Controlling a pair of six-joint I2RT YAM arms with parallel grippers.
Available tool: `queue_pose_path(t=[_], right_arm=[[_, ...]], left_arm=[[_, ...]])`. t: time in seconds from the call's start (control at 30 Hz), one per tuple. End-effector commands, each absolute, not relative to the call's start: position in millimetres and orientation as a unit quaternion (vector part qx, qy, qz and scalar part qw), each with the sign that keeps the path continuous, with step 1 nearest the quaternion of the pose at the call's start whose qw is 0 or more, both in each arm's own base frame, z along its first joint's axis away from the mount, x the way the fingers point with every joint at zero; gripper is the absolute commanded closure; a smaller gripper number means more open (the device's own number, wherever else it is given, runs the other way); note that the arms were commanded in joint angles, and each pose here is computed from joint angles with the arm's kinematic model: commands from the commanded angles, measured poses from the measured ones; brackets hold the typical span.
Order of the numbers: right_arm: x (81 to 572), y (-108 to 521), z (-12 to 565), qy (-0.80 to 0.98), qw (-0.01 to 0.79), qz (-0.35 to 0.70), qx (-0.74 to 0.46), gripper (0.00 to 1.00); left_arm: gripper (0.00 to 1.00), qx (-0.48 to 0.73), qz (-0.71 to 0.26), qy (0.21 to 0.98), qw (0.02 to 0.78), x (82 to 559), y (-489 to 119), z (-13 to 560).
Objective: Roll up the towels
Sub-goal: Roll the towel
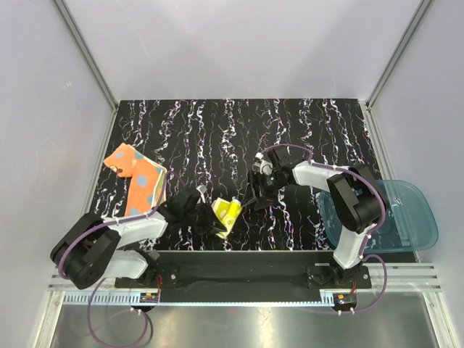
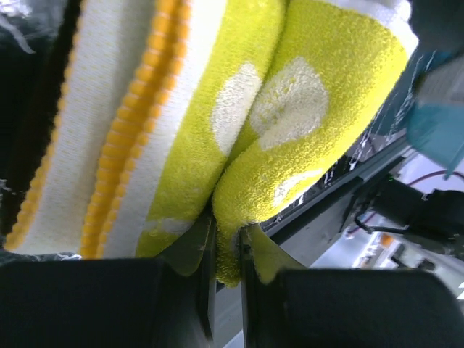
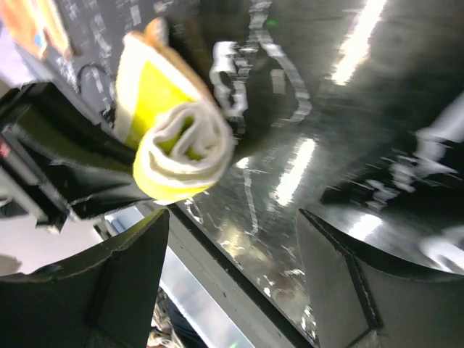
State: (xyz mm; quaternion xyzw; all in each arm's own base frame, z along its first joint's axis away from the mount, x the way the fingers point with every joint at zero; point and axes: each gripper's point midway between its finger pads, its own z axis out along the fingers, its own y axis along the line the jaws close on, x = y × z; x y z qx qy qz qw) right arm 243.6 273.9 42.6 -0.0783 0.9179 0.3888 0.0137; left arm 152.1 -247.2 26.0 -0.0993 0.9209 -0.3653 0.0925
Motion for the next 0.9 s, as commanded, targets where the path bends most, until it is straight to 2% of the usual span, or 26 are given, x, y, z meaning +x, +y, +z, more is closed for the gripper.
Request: queue_pose_path(t=[0.0,0.37,0.87], right_arm=[[247,292,60,0.895,0.046,0.431,-0.107,0.24],[240,318,55,0.867,0.045,0.470,-0.158,0.31],[228,338,30,0.861,0.021,0.476,-0.178,0.37]], left_arm=[[1.00,-0.147,-0.329,0.932,0.028,130,-225,-2],[1.00,-0.162,-0.353,0.921,-0.017,125,-224,-10],[1.00,-0.167,-0.366,0.915,-0.011,131,-221,-4]])
